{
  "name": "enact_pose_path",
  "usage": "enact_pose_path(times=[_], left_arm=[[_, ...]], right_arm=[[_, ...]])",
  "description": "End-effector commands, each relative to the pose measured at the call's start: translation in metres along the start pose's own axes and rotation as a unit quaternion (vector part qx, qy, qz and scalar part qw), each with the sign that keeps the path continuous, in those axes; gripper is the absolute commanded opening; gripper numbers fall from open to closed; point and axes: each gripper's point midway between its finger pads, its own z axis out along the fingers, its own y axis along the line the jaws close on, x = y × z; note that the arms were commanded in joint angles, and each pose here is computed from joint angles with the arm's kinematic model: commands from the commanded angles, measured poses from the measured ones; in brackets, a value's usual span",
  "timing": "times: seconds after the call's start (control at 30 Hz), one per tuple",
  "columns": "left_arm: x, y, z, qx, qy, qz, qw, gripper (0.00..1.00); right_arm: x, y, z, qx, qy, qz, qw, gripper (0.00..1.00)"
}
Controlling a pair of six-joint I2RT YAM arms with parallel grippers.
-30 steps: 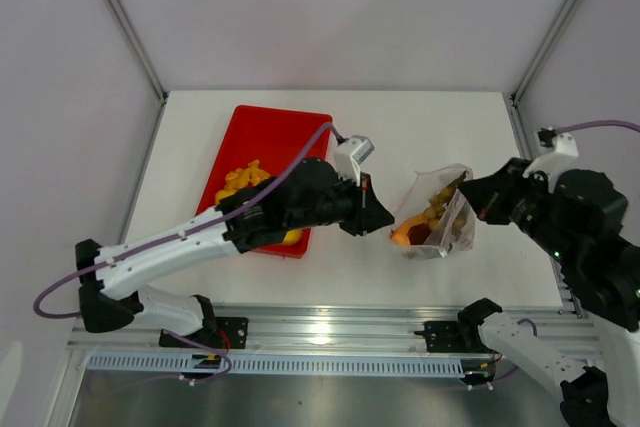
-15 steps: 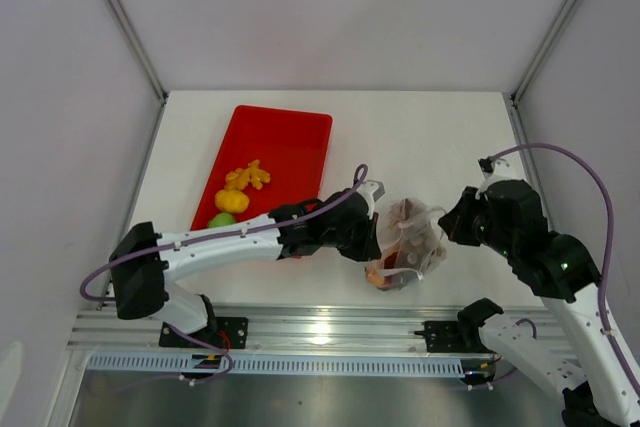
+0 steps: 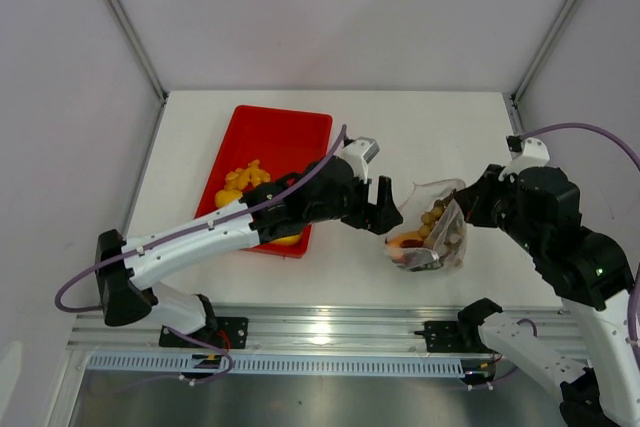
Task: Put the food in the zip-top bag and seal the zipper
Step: Adjust the zipper food storage bag at the center of the board, then pick up the fake vegetable from the bin.
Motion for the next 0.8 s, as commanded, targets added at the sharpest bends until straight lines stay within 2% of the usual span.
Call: enact_pose_path(times=[0.0,0.03,0.17,0.33,0.37,0.57,0.63,0.7,0.77], left_arm=[[-0.001,0.044,-0.022,-0.078,-0.038,0.003,0.996,0.94],[-0.006,0.048,-0.03,-0.088,-0.053,0.003,0.995,0.99],[-0.035,0.077,-0.083,-0.138,-0.122,-0.008,0.983,0.99],[-0.034,0.137,-0.118,-0.229,-0.132,-0.072,0.962,0.99],[-0.04,0.159,-0.127,-0.264,-0.147,-0.095,0.949,0.99],[-0.017,0.255,-0.136,-0.374,-0.132,-0.213,0.893,0.99],[-0.013,0.282,-0.134,-0.406,-0.136,-0.244,0.87,0.99],[-0.009,0.294,-0.129,-0.416,-0.132,-0.266,0.86,0.99],[-0.002,0.316,-0.127,-0.448,-0.126,-0.295,0.834,0.99]], right_arm=[[-0.006,-0.001,0.004,0.005,-0.014,-0.007,1.0,0.0],[-0.005,0.0,0.005,0.001,-0.013,-0.007,1.0,0.0],[0.001,0.005,0.016,-0.014,-0.001,-0.009,1.0,0.0],[0.011,0.005,0.034,-0.015,0.017,-0.02,1.0,0.0],[0.013,0.005,0.036,-0.014,0.021,-0.024,0.999,0.0],[0.019,0.01,0.051,-0.032,0.036,-0.026,0.998,0.0],[0.023,0.009,0.057,-0.033,0.044,-0.026,0.998,0.0],[0.031,0.012,0.062,-0.044,0.058,-0.025,0.997,0.0],[0.034,0.011,0.065,-0.046,0.062,-0.025,0.997,0.0]])
